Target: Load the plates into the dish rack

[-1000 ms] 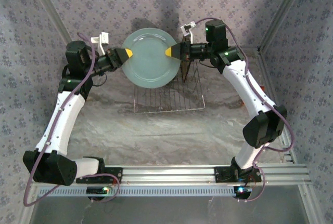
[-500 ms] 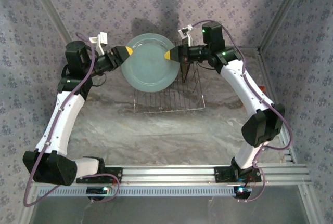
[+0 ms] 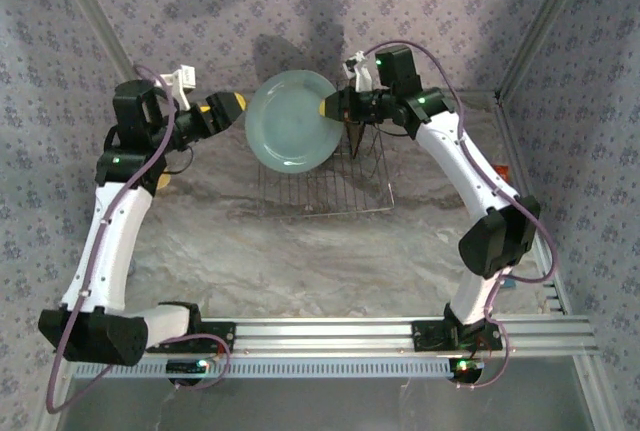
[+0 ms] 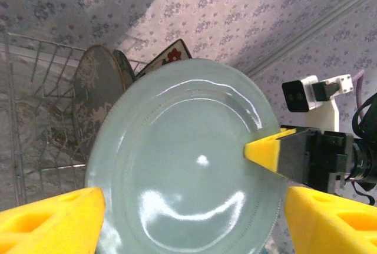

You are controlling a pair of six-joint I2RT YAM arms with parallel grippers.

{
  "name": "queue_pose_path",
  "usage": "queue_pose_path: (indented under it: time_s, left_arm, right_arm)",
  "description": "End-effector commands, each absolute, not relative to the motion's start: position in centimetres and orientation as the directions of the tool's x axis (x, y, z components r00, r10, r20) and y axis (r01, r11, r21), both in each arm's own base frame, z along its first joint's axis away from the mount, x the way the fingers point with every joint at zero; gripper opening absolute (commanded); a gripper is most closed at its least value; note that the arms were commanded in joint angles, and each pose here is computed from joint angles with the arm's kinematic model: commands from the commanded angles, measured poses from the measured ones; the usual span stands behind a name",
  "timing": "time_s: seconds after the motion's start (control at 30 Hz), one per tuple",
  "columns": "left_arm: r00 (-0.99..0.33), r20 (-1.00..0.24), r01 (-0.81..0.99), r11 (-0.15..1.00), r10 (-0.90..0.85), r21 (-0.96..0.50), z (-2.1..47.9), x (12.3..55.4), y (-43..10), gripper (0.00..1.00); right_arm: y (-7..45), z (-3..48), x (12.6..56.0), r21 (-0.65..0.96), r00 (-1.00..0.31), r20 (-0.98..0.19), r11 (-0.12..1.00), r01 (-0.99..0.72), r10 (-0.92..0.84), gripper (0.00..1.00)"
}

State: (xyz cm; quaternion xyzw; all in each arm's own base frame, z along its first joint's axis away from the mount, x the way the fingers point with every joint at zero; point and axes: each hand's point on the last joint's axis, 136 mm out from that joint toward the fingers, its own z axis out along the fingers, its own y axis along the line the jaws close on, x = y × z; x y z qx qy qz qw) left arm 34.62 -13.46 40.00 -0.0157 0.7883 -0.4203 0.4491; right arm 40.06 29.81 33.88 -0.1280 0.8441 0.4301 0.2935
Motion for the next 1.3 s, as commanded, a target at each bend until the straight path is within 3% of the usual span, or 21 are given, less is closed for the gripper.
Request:
queue_pose_path:
  time_s: [0.0, 0.47, 0.8, 0.93, 1.27]
  left_arm:
    - [-0.535, -0.752, 0.373, 0.691, -0.386, -0.62, 42.0, 33.6, -12.2, 0.8]
    - [-0.518, -0.778, 0.36, 0.734, -0.356, -0.576, 41.9, 32.4, -10.9, 0.85]
    - [-0.503, -0.796, 0.302, 0.794, -0.338, -0.528, 40.5, 32.5, -9.6, 0.89]
    - [-0.495, -0.806, 0.253, 0.833, -0.325, -0.492, 39.7, 32.7, -8.6, 0.99]
    - [-0.496, -0.823, 0.184, 0.893, -0.276, -0.41, 38.4, 32.6, -7.0, 0.99]
  right_arm:
    - [29.6, 37.7, 41.2, 0.563, -0.693, -0.714, 0.667, -0.487, 0.096, 0.0]
    - [30.2, 38.6, 42.5, 0.27, -0.573, -0.813, 0.941, -0.205, 0.108, 0.0]
    - [32.9, 39.1, 43.5, 0.117, -0.441, -0.895, 0.989, -0.089, 0.066, 0.0]
    - [33.7, 38.7, 43.8, 0.046, -0.382, -0.924, 0.998, -0.035, 0.029, 0.0]
    - [35.9, 37.0, 45.5, -0.076, -0.278, -0.959, 0.995, 0.062, -0.056, 0.0]
